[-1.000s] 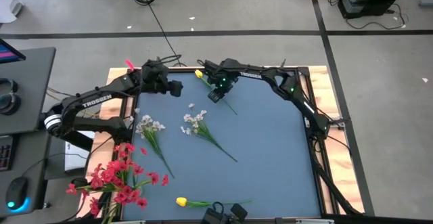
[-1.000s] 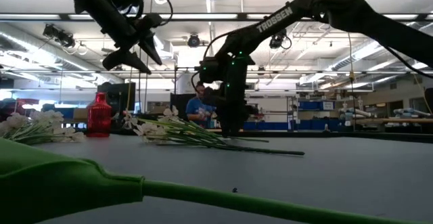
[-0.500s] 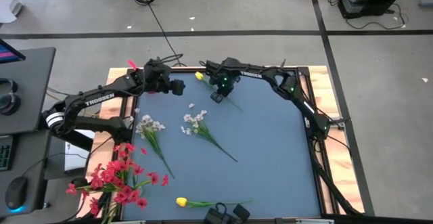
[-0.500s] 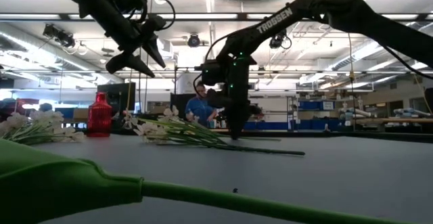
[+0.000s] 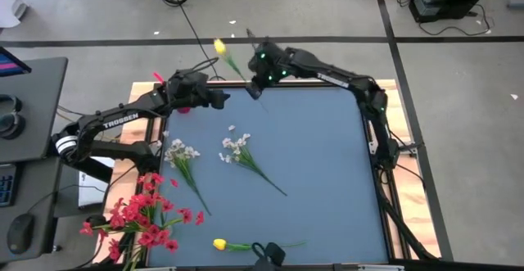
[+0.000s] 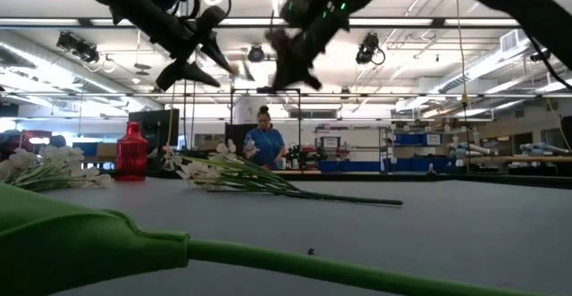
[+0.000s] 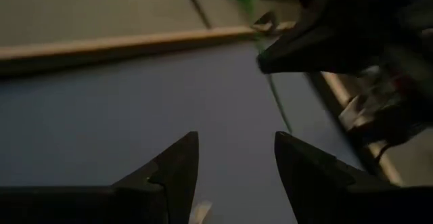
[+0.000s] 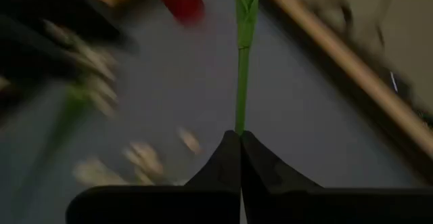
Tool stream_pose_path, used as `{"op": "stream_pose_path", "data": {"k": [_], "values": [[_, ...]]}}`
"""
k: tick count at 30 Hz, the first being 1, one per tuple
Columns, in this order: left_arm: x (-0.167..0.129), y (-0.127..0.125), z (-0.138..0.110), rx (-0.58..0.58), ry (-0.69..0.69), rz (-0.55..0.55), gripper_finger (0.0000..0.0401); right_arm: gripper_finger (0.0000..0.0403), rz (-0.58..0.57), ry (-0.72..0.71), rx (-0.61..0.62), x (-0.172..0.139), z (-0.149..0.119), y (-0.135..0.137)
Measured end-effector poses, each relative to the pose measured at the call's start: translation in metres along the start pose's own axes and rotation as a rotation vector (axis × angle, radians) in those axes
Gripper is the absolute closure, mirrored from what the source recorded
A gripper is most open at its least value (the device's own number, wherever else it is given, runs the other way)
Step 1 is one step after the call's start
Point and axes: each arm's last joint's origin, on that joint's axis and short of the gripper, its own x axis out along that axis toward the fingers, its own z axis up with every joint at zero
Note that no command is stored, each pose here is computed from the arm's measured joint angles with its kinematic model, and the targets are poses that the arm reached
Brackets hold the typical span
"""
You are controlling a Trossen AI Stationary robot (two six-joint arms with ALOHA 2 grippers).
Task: Sort flowers into vase by color
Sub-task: Put the top yellow flower into the pink vase
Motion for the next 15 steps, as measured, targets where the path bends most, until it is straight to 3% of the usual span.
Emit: {"op": "stream_pose_path", "data": {"k": [3,8,15], "values": [[-0.001,-0.006,0.008,0.023,-0.084,-0.067,0.0202,0.0401,0.073,-0.145,-0.062,-0.023,0.015,0.014],[-0.007,-0.016,0.024,0.112,-0.253,-0.168,0.0202,0.0402,0.197,-0.267,-0.192,-0.048,0.025,0.033],[-0.017,-0.032,0.040,0.225,-0.440,-0.335,0.0202,0.0402,0.282,-0.278,-0.226,-0.054,0.026,0.039]]}}
